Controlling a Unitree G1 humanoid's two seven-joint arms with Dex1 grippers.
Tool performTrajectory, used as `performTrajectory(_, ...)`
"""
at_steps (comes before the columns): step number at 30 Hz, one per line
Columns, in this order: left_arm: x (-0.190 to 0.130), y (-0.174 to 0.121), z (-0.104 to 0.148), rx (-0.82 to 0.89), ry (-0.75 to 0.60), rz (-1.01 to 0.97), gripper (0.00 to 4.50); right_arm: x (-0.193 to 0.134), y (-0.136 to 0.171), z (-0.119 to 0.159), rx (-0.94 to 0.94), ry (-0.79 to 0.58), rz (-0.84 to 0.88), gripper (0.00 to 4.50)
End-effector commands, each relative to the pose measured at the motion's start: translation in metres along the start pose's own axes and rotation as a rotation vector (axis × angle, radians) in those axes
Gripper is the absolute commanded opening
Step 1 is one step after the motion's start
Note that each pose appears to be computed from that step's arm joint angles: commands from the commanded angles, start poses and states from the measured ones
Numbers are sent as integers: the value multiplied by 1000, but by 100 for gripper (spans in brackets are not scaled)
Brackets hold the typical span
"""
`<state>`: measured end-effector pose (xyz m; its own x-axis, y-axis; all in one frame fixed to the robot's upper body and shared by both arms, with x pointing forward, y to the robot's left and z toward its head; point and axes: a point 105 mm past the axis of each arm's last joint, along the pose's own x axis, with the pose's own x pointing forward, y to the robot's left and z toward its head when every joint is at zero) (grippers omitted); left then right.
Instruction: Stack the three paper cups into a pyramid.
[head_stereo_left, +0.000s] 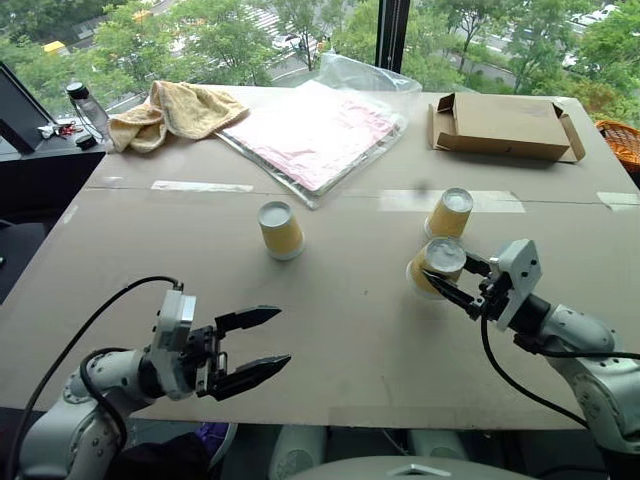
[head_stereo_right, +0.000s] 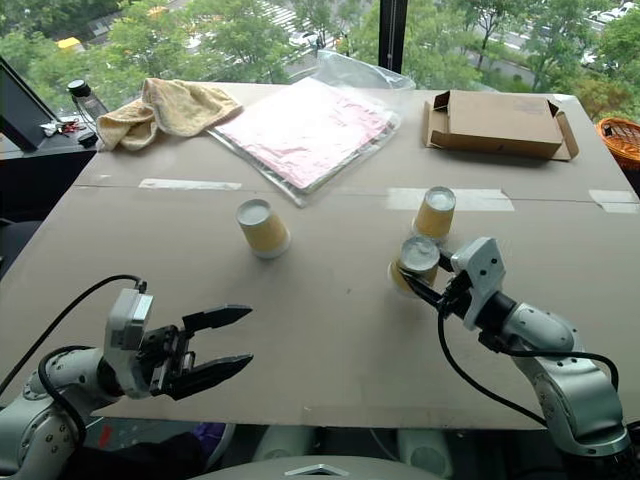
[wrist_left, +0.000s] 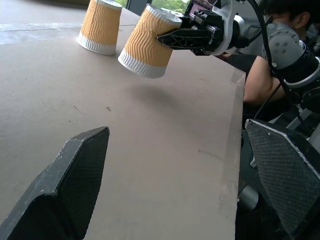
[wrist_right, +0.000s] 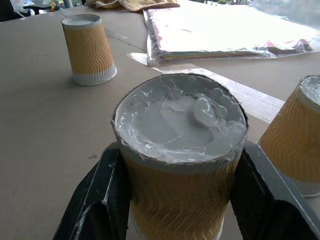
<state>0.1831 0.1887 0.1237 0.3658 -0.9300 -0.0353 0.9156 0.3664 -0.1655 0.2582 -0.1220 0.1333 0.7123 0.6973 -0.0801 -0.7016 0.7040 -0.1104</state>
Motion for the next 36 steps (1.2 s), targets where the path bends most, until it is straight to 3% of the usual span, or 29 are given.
performTrajectory(1, -8, 1, 3, 51, -1, 27, 450, 5, 0, 9, -34, -41, 4, 197)
performTrajectory(11, -20, 4, 11, 79, -25, 56, 450, 22, 2, 6, -63, -40, 31, 197)
performTrajectory(20, -10, 2, 22, 102, -79, 17, 450, 30, 6, 0, -29, 4, 117, 197)
performTrajectory(21, -9, 1, 23, 103, -83, 13, 450, 30, 4, -1, -33, 11, 121, 291)
performTrajectory(25, -4, 7, 23, 96, -96, 51, 450, 21, -5, 3, -110, -1, 96, 449)
performTrajectory(31, -10, 46, 20, 98, -116, 296, 450, -8, 6, 22, -127, -89, 150, 449)
performTrajectory(36, -21, 87, 16, 163, -32, 416, 450, -43, 16, 31, -162, -125, 199, 449)
